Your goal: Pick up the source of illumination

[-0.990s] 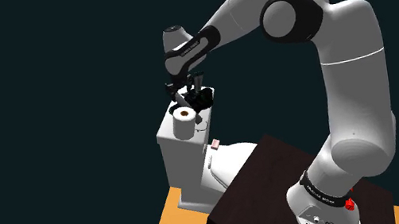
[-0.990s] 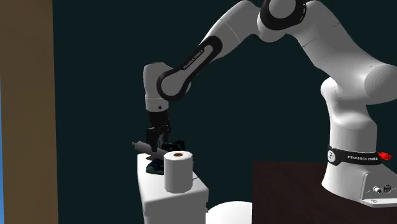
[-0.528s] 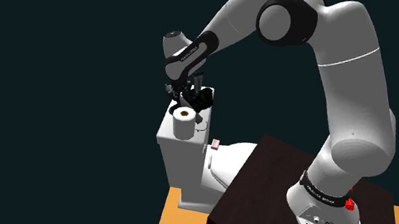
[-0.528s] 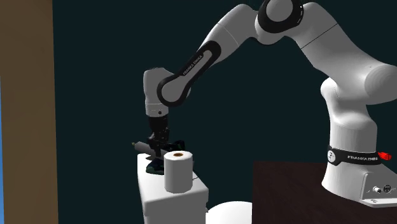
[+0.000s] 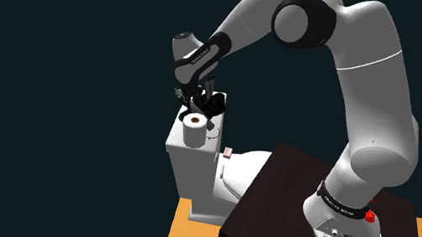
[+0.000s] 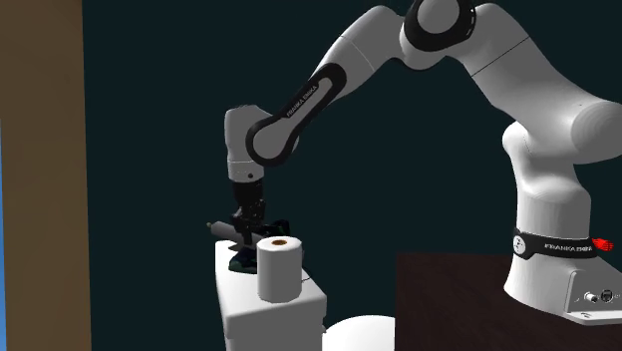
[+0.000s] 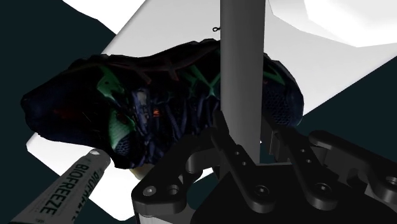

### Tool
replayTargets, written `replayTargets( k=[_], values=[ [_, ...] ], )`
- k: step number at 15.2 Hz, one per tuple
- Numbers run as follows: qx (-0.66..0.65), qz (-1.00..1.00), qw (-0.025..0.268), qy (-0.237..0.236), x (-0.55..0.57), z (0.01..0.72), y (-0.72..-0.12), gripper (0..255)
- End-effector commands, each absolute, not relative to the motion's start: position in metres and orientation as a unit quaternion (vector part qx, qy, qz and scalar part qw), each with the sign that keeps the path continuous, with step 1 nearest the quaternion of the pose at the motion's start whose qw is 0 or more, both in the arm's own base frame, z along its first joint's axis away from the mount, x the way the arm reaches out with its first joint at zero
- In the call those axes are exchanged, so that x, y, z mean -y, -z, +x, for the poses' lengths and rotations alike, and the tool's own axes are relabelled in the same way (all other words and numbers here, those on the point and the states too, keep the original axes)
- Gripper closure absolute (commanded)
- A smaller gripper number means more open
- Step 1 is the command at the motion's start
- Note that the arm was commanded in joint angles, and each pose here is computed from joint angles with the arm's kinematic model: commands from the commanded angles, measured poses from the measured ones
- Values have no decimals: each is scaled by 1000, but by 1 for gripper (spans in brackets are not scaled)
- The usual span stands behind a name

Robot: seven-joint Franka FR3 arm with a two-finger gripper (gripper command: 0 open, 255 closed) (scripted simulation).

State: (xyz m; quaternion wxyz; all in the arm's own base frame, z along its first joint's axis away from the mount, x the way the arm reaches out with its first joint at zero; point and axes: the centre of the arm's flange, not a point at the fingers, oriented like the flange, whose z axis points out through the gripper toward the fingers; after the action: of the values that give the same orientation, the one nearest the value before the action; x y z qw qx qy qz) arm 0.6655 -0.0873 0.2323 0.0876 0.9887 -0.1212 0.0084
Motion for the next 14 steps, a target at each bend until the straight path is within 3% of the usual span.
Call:
replayTargets(
  k=[1, 14],
  values=[
    [121, 989, 88, -8, 87, 666, -241, 255],
    [121, 989, 88, -8, 87, 666, -309, 255]
  ],
)
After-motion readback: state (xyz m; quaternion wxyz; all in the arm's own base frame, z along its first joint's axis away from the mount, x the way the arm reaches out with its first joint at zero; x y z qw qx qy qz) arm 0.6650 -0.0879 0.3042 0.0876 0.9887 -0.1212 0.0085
